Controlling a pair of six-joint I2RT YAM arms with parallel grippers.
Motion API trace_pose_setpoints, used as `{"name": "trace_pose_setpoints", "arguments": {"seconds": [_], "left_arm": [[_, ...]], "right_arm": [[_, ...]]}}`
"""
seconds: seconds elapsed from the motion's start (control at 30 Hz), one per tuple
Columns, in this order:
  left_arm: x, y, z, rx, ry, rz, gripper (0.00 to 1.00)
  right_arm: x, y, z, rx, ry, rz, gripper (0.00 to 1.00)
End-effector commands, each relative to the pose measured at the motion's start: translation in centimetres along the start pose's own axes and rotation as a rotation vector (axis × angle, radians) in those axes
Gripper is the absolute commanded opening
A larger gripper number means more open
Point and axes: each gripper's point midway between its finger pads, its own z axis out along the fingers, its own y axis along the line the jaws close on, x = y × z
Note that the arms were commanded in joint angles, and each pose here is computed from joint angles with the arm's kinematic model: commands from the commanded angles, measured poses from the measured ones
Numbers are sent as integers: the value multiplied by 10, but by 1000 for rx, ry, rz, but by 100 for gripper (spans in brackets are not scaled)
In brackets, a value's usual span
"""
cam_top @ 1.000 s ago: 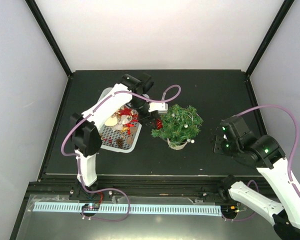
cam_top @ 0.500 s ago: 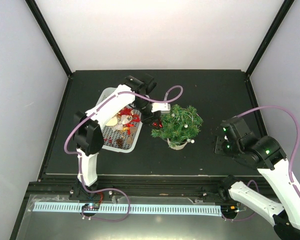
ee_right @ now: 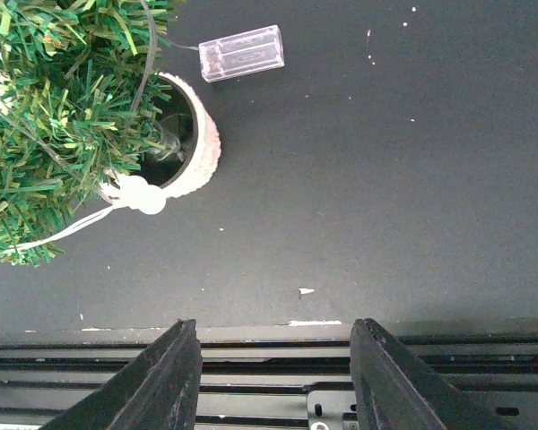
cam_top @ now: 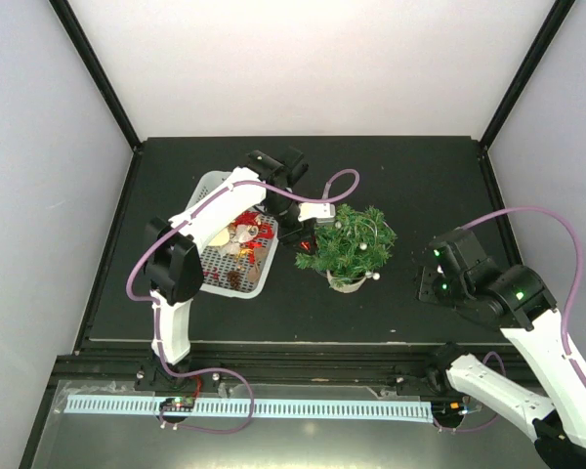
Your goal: Decorate the small christmas tree
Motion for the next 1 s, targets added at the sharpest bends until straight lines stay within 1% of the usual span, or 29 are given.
{"name": "trace_pose_setpoints", "arguments": {"seconds": [0.0,0.17,0.27,0.43,0.6,0.77,0.87,0.97], "left_arm": [[-8,-5,3,22,-31,4,51],[-9,-5,2,13,-40,11,43],[-10,-3,-1,-5,-42,17,42],[-6,1,-11,-56,-22,29,41],[-2,6,-34,-107,-41,20,41],[21,28,-69,-186,-69,-53,42],[44,48,-89,-228,-84,-117,46],[78,68,-87,-263,-27,-177,46]], "right_arm": [[-3,-3,2,14,-18,15,48],[-3,-2,3,12,-19,16,48],[-3,-3,3,13,-19,19,48],[-2,-4,2,12,-20,21,48],[-1,-4,3,12,-21,22,48],[-1,-4,2,9,-21,21,48],[1,-5,4,11,-18,23,48],[3,-4,7,6,-11,25,48]]}}
